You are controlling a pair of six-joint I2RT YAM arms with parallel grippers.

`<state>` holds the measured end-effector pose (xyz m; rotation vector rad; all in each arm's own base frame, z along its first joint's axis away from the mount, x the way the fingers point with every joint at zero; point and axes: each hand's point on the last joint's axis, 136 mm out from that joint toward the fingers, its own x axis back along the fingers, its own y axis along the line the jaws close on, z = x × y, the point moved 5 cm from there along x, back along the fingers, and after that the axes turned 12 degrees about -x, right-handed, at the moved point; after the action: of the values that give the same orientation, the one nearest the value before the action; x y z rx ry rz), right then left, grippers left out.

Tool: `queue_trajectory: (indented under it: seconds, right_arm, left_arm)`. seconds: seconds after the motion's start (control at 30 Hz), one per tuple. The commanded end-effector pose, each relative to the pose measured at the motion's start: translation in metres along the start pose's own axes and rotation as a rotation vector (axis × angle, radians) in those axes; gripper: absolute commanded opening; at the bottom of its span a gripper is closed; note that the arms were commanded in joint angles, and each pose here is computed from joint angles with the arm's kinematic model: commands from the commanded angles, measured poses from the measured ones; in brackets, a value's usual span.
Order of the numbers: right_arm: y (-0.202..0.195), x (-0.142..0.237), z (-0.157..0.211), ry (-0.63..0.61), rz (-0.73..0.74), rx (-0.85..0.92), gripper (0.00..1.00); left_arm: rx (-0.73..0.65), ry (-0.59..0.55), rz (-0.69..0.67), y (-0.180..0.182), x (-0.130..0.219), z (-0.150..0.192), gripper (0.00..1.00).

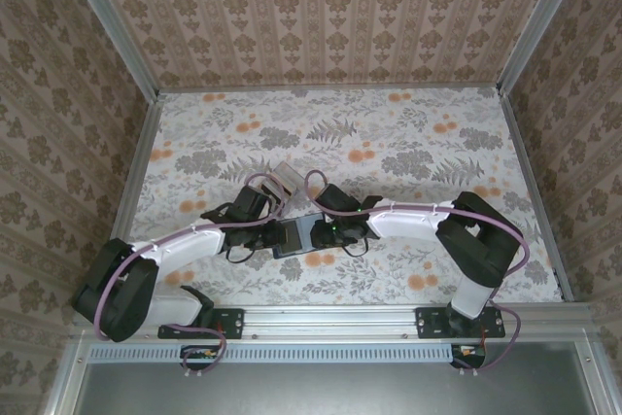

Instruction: Put the credit cards into the card holder

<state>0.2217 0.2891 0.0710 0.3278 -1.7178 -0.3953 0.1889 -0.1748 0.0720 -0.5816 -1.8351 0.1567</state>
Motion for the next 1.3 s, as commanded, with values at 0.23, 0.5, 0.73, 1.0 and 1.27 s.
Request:
queue_trajectory:
  seconds: [0.23,0.5,0.73,1.0,1.27]
  right_arm:
    - [0.018,-0.017,0.008,0.054,-0.058,-0.011,0.28]
    - [0.05,-0.007,-0.004,0.049,-0.294,-0.005,0.21]
    - [0.065,0.0,-0.009,0.06,-0.485,-0.01,0.23]
    - [0.076,-0.007,-0.004,0.097,-0.593,0.017,0.24]
    - [0.039,0.016,-0.016,-0.076,-0.288,-0.002,0.36]
  left_arm:
    - [0.011,0.022,0.009,-0.002,-0.007,0.004,0.25]
    - [0.004,0.019,0.019,-0.005,-0.004,0.003,0.25]
    - [0.018,-0.006,0.018,-0.004,0.005,0.001,0.27]
    - [0.148,-0.122,0.067,0.014,0.034,-0.007,0.29]
    - [0.177,-0.16,0.03,0.028,0.054,-0.007,0.3]
